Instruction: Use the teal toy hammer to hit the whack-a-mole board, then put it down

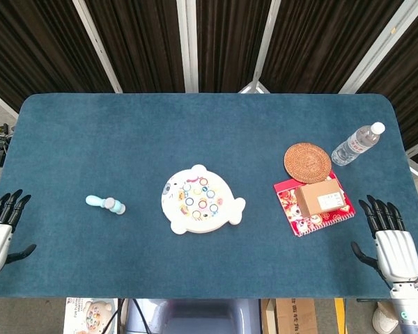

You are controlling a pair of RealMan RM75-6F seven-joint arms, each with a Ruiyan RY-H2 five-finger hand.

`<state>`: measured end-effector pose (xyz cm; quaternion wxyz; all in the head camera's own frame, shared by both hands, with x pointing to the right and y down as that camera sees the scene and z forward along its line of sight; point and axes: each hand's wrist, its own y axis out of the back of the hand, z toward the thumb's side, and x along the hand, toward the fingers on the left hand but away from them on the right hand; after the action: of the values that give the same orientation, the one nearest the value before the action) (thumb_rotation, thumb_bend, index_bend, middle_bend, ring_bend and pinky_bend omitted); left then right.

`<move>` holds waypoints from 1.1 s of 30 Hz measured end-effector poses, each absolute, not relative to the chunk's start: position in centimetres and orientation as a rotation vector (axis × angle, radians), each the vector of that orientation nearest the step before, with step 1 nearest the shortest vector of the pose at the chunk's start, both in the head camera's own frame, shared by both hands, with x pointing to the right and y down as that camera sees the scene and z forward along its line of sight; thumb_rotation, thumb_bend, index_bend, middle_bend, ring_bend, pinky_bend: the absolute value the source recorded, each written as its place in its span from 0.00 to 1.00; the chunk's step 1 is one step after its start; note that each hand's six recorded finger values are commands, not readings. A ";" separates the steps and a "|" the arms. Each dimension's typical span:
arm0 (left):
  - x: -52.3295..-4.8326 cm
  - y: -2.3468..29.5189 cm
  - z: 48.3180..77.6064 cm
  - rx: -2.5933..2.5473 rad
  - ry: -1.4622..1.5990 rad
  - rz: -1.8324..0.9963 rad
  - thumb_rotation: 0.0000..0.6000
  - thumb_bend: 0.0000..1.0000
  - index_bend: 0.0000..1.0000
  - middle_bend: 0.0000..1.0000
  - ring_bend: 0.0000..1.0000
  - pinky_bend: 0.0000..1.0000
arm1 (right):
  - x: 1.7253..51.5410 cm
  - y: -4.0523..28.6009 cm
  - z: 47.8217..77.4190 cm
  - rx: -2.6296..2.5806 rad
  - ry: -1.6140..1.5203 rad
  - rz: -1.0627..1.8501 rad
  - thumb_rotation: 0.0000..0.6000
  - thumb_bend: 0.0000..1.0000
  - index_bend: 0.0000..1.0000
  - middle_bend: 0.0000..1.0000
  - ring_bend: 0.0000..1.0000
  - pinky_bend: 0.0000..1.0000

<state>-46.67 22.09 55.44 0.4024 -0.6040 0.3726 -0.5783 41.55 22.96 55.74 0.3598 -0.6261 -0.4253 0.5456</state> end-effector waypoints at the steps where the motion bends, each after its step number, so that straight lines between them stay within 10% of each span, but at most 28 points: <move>1: -46.6 22.1 55.4 -1.529 0.942 -1.462 1.00 0.01 0.00 0.00 0.00 0.04 | 41.5 23.0 55.8 -1.615 -1.093 1.407 1.00 0.30 0.00 0.00 0.00 0.00; 18: -44.0 18.7 56.9 -1.539 0.815 -1.411 1.00 0.12 0.19 0.10 0.05 0.17 | 41.4 23.1 55.8 -1.637 -1.111 1.399 1.00 0.30 0.00 0.00 0.00 0.00; 33: -37.6 13.4 63.8 -1.630 0.532 -1.397 1.00 0.31 0.43 0.22 0.12 0.25 | 41.5 22.9 56.0 -1.647 -1.131 1.404 1.00 0.30 0.00 0.00 0.00 0.00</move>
<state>-37.59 13.43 63.76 0.4482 -0.6589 0.2149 -0.5646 41.54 22.87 55.98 0.3428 -0.6336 -0.4350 0.5402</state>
